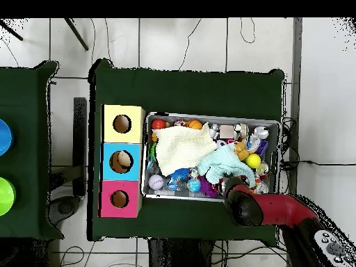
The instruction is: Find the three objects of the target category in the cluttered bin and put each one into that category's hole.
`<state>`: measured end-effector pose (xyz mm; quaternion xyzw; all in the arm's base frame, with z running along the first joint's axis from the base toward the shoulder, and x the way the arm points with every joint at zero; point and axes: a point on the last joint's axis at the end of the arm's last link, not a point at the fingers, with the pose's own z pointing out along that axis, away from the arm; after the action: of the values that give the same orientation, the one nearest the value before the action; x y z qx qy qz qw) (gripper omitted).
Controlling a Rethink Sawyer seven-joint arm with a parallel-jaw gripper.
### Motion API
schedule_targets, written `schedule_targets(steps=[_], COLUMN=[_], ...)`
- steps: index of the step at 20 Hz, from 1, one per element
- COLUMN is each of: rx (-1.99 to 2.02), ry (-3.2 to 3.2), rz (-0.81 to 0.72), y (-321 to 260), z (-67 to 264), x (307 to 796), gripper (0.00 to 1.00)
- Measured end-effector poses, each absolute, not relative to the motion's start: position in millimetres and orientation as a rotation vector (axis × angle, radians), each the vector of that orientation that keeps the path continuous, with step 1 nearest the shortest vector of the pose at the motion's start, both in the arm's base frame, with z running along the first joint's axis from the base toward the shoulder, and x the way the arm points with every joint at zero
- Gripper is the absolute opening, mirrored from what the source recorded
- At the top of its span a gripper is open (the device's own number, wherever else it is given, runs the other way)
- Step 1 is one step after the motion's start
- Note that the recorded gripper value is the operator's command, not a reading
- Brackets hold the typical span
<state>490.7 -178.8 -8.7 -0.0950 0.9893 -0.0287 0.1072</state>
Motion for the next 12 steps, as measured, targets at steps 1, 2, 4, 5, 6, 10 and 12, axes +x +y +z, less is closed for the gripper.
schedule_targets(steps=[1, 2, 4, 5, 6, 10, 12], rx=[-0.277, -0.274, -0.265, -0.263, -0.259, -0.256, -0.255], ry=[2.913, 2.914, 2.918, 2.919, 2.920, 2.930, 2.934], rz=[-0.083, -0.082, -0.079, -0.078, -0.077, -0.065, -0.060], y=[-178, -177, -175, -174, -173, -160, -154], z=[-8, -8, -7, -6, -6, -4, -3], x=[491, 492, 495, 495, 497, 504, 508], gripper=[0.00, 0.00, 0.00, 0.00, 0.00, 0.00, 0.00])
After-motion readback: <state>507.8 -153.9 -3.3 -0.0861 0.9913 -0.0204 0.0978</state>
